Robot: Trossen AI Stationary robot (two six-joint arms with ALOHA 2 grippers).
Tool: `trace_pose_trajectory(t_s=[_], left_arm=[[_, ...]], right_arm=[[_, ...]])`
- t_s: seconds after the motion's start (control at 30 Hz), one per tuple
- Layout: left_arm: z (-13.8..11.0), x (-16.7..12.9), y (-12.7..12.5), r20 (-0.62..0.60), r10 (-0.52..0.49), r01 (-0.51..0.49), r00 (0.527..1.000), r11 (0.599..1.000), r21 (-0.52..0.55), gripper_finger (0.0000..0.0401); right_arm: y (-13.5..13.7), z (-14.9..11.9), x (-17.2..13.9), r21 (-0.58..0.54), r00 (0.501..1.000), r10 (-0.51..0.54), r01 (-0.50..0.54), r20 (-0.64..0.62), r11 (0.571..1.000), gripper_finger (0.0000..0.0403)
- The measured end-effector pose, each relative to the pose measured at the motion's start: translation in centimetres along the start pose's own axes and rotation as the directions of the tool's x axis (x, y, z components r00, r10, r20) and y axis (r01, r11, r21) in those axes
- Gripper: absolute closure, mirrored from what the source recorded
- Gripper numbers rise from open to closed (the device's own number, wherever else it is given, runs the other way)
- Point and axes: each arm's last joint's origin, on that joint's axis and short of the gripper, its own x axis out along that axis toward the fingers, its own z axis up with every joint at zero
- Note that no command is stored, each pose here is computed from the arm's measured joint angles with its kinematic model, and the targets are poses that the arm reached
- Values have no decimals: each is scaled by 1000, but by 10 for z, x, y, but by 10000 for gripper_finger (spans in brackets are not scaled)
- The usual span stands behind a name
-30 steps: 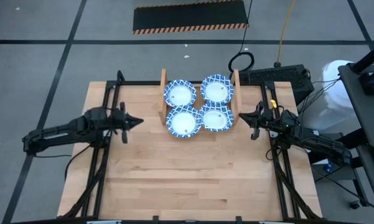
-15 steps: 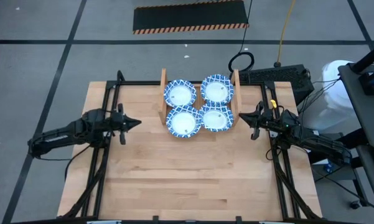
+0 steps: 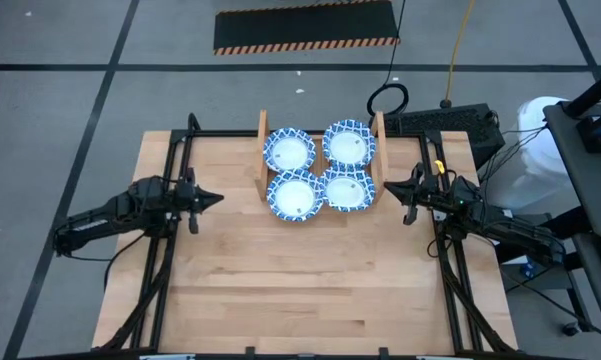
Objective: Place and stack bowls onto a shelf
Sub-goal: Return to Home Position
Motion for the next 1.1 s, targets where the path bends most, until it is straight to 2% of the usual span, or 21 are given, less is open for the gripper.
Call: trace_pose_trajectory(t_s=[0.6, 0.9, 1.1], left_arm=[[2, 0, -1, 25, -36, 36, 999, 999, 35, 387], [-17, 13, -1, 47, -41, 41, 998, 999, 3, 387], [-18, 14, -1, 58, -42, 41, 997, 999, 19, 387]], right_arm=[[0, 0, 0, -3, 1000, -1, 1, -2, 1000, 403], [0, 0, 0, 0, 1000, -1, 1, -2, 1000, 403], [0, -1, 0, -1, 1000, -1, 1, -6, 1000, 403]])
